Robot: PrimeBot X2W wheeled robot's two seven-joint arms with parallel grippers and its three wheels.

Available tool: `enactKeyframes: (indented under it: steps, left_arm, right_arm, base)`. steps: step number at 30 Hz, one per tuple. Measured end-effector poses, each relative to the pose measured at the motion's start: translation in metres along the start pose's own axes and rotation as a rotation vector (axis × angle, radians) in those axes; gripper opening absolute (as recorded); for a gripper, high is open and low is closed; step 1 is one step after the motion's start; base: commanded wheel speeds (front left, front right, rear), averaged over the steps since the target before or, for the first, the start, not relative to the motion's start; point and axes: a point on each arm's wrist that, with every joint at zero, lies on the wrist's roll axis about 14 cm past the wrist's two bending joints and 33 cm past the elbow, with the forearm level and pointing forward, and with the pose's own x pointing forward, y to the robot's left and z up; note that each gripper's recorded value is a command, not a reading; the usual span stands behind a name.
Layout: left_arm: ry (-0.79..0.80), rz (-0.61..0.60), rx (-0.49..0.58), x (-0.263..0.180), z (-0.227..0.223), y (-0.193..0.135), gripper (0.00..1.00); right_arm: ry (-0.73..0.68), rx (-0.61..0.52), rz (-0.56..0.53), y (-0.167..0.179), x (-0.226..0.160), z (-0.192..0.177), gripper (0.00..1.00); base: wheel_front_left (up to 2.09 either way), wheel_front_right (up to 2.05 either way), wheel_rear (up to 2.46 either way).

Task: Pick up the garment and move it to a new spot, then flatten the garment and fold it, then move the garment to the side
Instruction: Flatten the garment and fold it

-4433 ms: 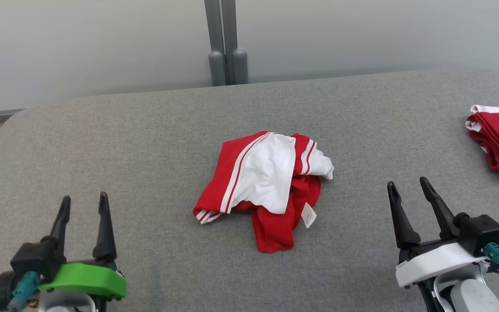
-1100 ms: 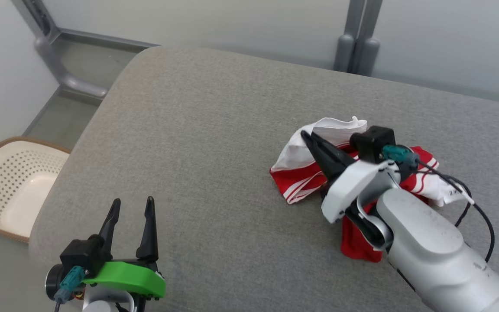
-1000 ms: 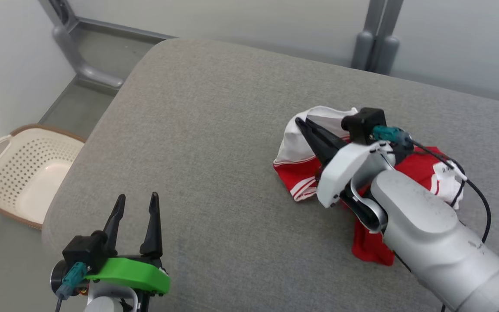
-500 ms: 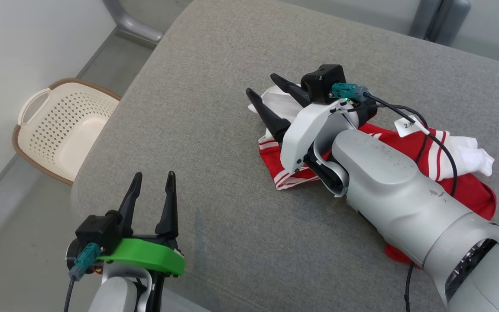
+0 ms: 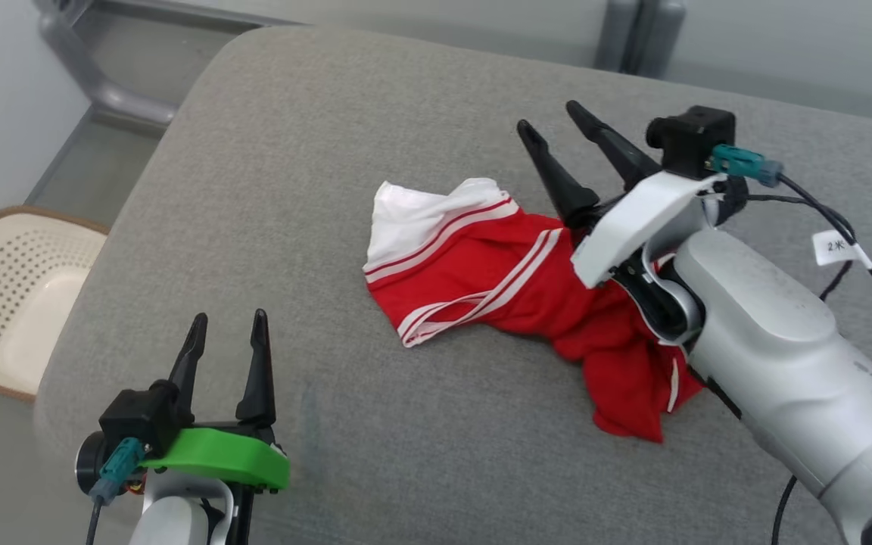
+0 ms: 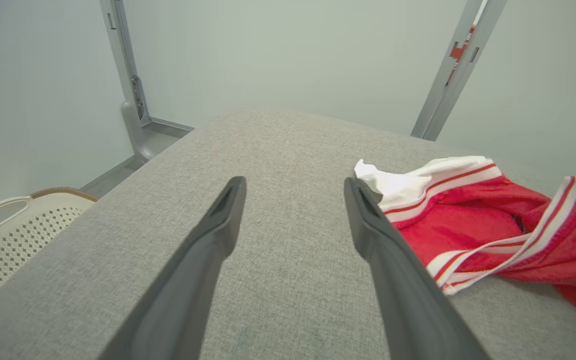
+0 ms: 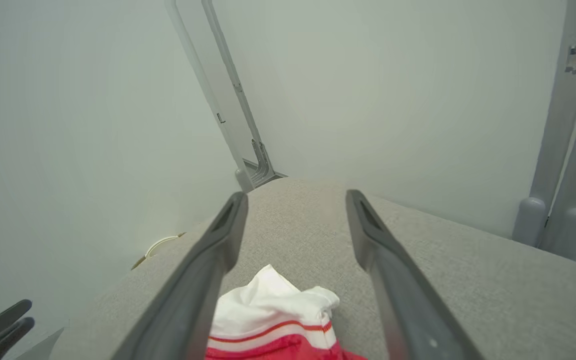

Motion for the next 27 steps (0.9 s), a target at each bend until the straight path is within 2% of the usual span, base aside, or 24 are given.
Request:
enactKeyframes:
  steps: [6,10,19,23,27]
  left_arm:
    - [-0.01,-0.099,-0.008,0.012,0.001,-0.029,1.0]
    - [-0.017,-0.16,-0.012,0.018,0.002,-0.048,1.0]
    - [-0.023,-0.306,-0.029,0.03,0.002,-0.1,1.0]
    - [-0.013,-0.359,-0.034,0.032,-0.001,-0.12,1.0]
    - [-0.006,-0.392,-0.025,0.034,-0.004,-0.131,1.0]
  right_arm:
    - [-0.084,-0.043,-0.21,-0.054,-0.077,0.024,1.0]
    - [-0.125,-0.085,-0.336,-0.072,-0.134,0.032,1.0]
    - [-0.208,-0.085,-0.605,-0.083,-0.241,0.031,1.0]
    - [-0.22,-0.057,-0.681,-0.078,-0.268,0.022,1.0]
    - [-0.214,-0.069,-0.705,-0.076,-0.278,0.02,1.0]
  base:
    - [0.0,0.0,0.0]
    - [0.0,0.0,0.0]
    - [0.0,0.0,0.0]
    - [0.0,0.0,0.0]
    - [0.0,0.0,0.0]
